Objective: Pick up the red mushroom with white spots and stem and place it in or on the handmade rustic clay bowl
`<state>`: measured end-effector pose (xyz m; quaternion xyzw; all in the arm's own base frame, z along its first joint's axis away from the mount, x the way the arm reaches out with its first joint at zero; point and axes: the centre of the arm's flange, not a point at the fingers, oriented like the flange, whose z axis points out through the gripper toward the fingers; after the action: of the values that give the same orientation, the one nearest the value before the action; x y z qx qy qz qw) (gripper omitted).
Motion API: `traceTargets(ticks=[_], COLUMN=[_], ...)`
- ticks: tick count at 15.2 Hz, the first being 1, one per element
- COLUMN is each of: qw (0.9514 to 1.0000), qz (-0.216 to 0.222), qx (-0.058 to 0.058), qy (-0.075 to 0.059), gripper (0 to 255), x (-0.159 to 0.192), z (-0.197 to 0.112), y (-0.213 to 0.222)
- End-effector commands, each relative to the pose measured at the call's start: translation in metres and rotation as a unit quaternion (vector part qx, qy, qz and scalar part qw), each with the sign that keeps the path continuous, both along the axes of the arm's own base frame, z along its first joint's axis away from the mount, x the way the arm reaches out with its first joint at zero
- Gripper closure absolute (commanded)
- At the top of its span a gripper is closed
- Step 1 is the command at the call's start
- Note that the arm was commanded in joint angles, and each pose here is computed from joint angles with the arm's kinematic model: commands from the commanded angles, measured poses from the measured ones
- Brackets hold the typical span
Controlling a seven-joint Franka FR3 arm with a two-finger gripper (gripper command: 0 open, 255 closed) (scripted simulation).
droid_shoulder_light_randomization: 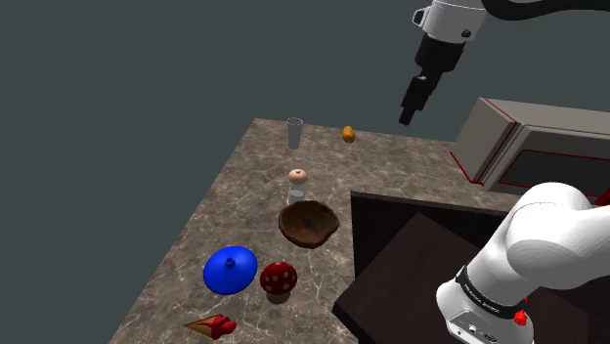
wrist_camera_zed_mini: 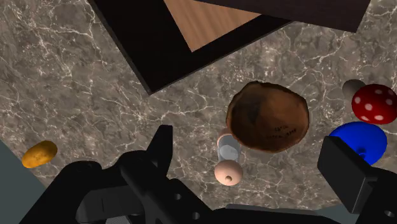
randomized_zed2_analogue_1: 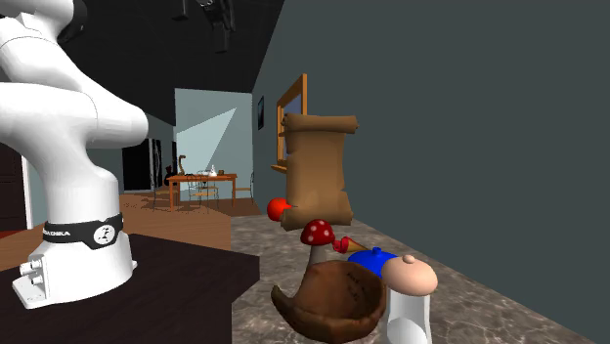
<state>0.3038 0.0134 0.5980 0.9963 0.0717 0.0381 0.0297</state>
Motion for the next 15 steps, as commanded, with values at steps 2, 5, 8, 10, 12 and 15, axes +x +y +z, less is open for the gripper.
traceTargets(ticks=[2,5,8,10,12,15], qw=[0.9998,0.9975,0.9922,0.9872,0.9809,0.9691], qz=[0.016,0.064,0.111,0.143,0.174,0.221], qx=[-0.007,-0.027,-0.047,-0.06,-0.073,-0.093], qy=[-0.004,-0.017,-0.029,-0.037,-0.046,-0.058], gripper=[0,0,0,0,0,0], x=[0.004,0.015,0.022,0.026,0.028,0.03], z=[-0.007,-0.029,-0.052,-0.068,-0.085,-0.111], y=[0.011,0.046,0.08,0.103,0.125,0.158])
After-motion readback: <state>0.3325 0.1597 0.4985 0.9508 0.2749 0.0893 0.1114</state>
